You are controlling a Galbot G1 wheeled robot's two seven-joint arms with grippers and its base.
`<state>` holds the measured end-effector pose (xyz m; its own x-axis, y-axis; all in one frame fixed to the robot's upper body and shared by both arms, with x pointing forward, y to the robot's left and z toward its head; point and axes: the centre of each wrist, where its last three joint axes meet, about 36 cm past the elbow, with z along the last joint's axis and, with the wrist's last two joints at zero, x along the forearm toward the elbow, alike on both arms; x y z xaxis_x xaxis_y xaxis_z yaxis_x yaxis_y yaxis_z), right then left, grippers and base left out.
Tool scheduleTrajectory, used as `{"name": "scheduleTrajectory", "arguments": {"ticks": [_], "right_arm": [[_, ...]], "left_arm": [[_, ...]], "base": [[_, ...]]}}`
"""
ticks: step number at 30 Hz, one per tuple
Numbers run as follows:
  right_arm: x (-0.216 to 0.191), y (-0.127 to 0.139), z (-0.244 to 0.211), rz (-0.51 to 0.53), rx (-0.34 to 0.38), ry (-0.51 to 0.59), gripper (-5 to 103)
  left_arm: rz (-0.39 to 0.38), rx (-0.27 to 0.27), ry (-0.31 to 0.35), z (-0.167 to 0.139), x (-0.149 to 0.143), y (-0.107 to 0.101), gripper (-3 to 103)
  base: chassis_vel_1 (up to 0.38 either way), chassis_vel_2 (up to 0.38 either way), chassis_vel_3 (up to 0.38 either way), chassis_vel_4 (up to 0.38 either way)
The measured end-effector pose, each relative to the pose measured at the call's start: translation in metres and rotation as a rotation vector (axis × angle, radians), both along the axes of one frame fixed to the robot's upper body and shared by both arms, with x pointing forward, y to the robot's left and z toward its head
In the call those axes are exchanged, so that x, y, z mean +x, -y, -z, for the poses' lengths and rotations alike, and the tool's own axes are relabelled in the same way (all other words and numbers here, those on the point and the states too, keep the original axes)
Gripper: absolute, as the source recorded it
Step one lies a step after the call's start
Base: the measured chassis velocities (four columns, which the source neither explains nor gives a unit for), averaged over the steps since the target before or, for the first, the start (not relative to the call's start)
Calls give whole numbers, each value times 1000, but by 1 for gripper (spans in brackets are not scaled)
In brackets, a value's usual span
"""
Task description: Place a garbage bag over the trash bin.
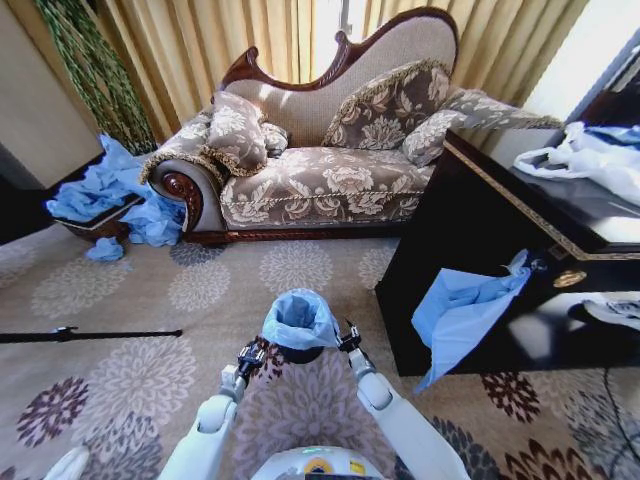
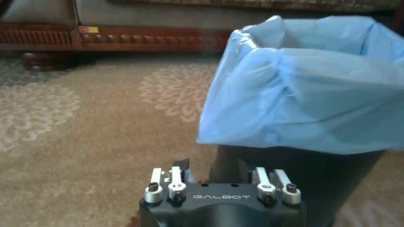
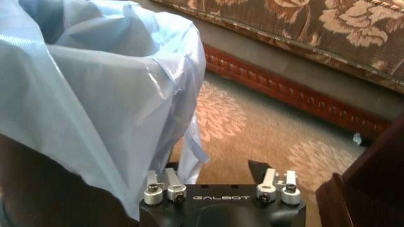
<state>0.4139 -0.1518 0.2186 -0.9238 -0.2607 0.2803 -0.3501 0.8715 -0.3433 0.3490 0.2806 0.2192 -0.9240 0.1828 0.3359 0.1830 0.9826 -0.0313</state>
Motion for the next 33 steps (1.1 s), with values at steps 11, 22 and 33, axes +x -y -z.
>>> {"name": "scheduleTrajectory", "arguments": {"ticks": [11, 22, 33], "right_arm": [[5, -6, 3, -23, 25, 13, 100], [7, -7, -1, -31, 46, 23, 100], [9, 31, -42, -6, 159, -115, 100]], "left_arm": [[17, -93, -29, -3, -14, 39, 96], [4, -163, -41, -4, -14, 46, 100], [24, -150, -36, -5, -14, 38, 100]], "base": [[0, 0, 0, 0], [0, 0, 0, 0], [0, 0, 0, 0]]}}
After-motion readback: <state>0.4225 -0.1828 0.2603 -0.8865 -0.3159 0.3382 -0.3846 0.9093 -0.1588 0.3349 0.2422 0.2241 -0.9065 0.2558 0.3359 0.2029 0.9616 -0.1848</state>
